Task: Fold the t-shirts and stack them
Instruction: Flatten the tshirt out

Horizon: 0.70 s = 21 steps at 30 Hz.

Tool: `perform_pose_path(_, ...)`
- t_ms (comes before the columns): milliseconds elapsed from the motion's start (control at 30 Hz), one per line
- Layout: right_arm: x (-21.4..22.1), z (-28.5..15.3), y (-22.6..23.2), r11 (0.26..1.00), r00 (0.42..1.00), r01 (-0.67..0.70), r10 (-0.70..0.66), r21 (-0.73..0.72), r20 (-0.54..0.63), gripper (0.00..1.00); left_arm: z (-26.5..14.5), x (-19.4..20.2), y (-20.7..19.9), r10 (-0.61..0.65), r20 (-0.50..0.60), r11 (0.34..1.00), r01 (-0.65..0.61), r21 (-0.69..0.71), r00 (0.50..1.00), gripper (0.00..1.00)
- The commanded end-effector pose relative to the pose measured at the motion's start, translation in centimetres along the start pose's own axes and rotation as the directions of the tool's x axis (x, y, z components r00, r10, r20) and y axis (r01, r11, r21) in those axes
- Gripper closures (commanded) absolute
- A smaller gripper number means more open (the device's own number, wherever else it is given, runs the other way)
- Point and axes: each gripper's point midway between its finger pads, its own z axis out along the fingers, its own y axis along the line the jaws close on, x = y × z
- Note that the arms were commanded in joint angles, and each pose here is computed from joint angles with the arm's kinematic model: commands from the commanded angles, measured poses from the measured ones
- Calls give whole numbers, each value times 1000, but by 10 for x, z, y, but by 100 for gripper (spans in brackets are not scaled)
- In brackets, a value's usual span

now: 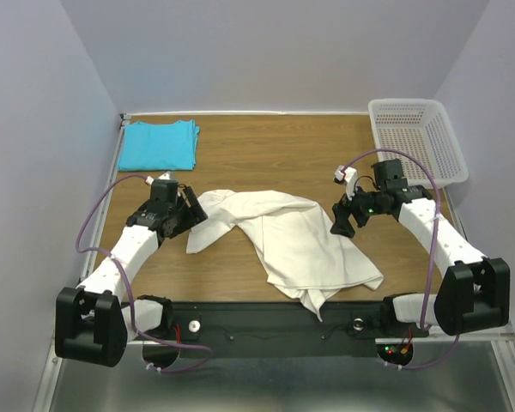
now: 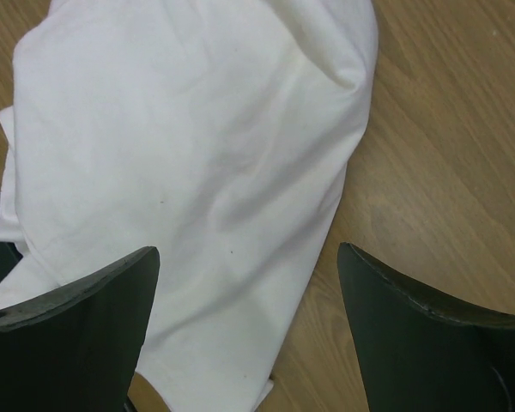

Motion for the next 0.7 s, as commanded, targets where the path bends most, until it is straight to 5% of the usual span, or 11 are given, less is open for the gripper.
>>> perform_pose_path(0, 1, -5, -4, 999, 1000, 11, -12, 47, 1, 10, 1, 23, 27, -121, -43, 984, 115, -133, 992, 19)
perform_pose_path(133, 11, -4, -4, 998, 1000, 9, -8, 59, -22, 10, 3, 31, 49, -172, -42, 953, 156, -258, 984, 21)
perform_pose_path(400, 30, 8, -5, 998, 995, -57, 59, 33, -74, 14, 21, 30, 43, -168, -65, 959, 148, -243, 984, 27)
perform_pose_path(500, 37, 18, -5, 995, 991, -98, 98, 0, -95, 17, 34, 32, 36, -130, -103, 974, 107, -202, 986, 47)
perform_pose_path(667, 46, 29, -3, 986, 979, -163, 157, -32, -130, 24, 44, 39, 31, -98, -164, 984, 71, -166, 982, 57)
